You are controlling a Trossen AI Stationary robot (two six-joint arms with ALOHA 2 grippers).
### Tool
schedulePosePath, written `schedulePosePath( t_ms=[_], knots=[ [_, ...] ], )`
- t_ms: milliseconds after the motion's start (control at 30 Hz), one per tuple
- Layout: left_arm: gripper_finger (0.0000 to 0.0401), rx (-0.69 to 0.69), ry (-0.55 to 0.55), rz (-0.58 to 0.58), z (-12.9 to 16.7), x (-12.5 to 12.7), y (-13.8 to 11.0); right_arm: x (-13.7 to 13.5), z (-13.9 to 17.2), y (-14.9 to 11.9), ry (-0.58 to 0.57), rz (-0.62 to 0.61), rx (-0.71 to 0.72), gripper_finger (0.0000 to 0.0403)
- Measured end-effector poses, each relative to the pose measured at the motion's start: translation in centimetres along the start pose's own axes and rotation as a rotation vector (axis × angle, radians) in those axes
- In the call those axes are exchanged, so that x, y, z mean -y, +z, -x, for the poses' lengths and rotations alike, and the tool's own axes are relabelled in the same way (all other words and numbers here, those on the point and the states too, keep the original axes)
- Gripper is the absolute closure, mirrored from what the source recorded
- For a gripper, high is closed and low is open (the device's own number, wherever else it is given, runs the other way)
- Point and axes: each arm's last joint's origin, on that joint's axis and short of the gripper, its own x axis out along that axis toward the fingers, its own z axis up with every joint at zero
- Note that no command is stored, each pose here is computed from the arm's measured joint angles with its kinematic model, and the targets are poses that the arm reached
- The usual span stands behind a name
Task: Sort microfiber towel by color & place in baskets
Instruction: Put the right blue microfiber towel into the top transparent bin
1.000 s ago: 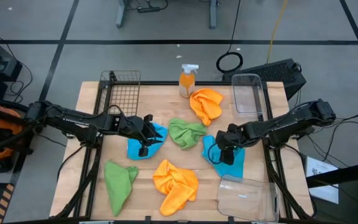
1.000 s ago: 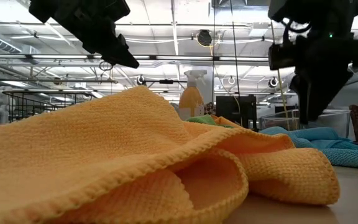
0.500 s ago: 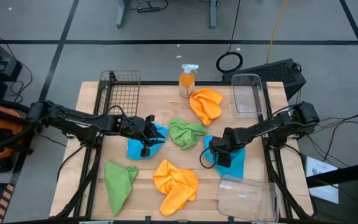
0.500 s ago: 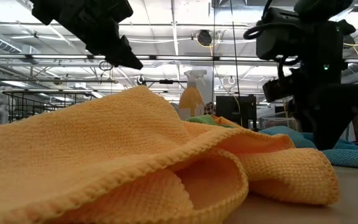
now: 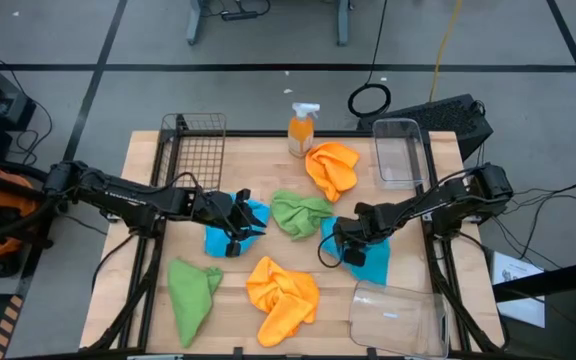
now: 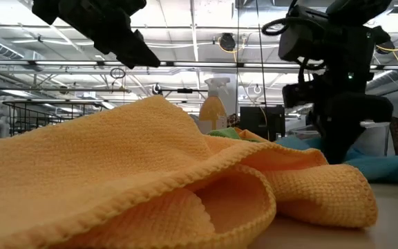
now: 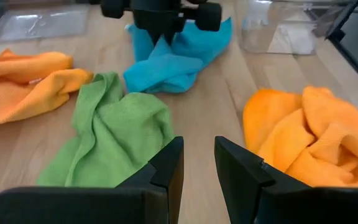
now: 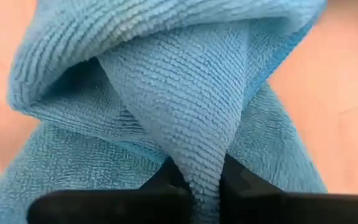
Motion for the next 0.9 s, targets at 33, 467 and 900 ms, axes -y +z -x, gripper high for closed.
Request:
schedulePosePath(
  t_ms=[33, 467, 900],
  knots=[
    [0.0302, 0.016, -0.002, -0.003, 0.0, 0.1, 0.2, 0.1, 0.6, 0.1, -0.002, -0.004, 0.03, 0.0379],
    [0.0302, 0.256, 0.044, -0.047, 0.3, 0.0, 2.5, 0.8, 9.2, 1.7, 0.153, -0.022, 0.585, 0.0391],
    [0.0179, 0.471, 0.215, -0.128, 1.2, -1.1, 4.5, 0.8, 15.6, 3.4, 0.155, 0.15, 1.162, 0.039]
  ],
)
